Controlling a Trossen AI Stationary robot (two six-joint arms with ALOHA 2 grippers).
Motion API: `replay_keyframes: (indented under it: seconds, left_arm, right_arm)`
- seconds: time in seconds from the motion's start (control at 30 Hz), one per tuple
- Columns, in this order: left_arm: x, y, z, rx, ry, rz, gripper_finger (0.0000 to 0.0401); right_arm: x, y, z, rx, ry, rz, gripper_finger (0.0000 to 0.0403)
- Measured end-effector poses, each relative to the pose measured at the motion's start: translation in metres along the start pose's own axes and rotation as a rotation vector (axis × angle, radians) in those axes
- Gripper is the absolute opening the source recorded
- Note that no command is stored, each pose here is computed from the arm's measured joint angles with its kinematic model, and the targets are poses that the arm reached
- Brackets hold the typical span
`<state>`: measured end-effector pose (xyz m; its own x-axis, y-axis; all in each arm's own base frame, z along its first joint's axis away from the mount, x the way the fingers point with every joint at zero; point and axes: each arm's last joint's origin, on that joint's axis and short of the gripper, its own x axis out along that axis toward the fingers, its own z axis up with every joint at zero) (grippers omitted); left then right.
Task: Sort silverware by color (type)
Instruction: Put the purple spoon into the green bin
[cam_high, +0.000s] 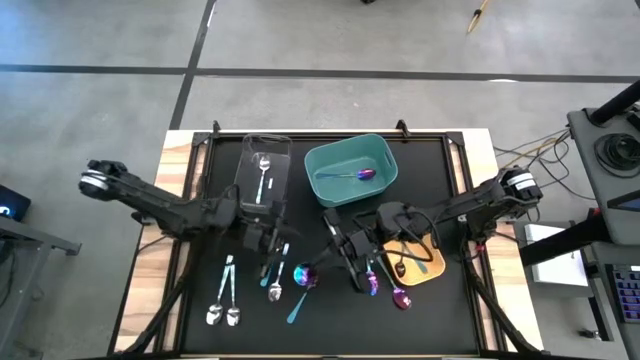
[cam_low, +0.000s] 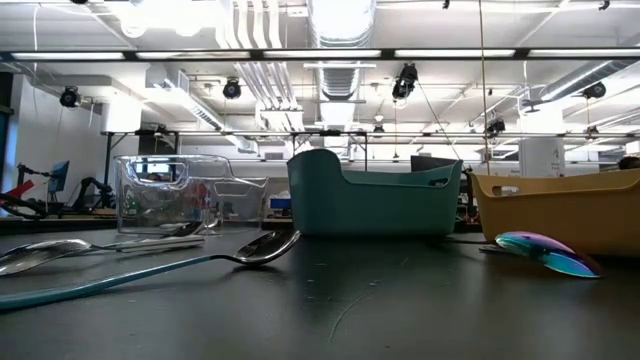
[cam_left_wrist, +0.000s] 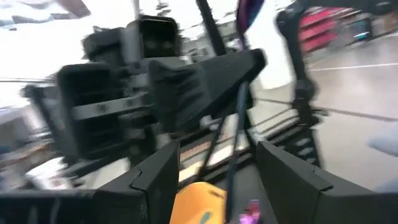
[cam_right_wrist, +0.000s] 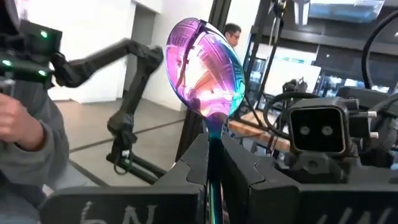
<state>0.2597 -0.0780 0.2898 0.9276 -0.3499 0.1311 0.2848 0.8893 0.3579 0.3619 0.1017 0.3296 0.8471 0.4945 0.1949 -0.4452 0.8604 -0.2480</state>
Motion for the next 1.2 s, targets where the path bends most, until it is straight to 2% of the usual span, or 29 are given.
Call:
replay_keyframes:
  seconds: [0.3,0.5,0.63,0.8,0.83,1.2]
  left_arm:
    - [0.036,0.000,-0.016,-0.035,-0.023,-0.097,0.0196]
    - [0.048,-0.001,-0.022,-0.048,-0.013,-0.109,0.0187]
    - [0.049,-0.001,-0.023,-0.044,-0.008,-0.103,0.0140]
    - [0.048,0.001,-0.020,-0.035,-0.009,-0.067,0.0027]
    - [0.048,0.002,-0.020,-0.033,-0.003,-0.050,0.0015]
    - [0.038,0.010,-0.017,-0.009,0.152,0.165,0.0000]
  right_arm:
    - [-0.001,-0.006,-0.003,-0.002,0.013,-0.015,0.0013]
    - [-0.001,-0.007,-0.003,-0.022,0.010,-0.017,0.0013]
    - [-0.001,-0.007,-0.003,-0.022,0.009,-0.017,0.0013]
    - [-0.001,-0.007,-0.003,-0.022,0.010,-0.017,0.0014]
    - [-0.001,-0.007,-0.003,-0.021,0.011,-0.018,0.0018]
    - [-0.006,-0.013,0.003,0.018,0.070,-0.209,0.0110]
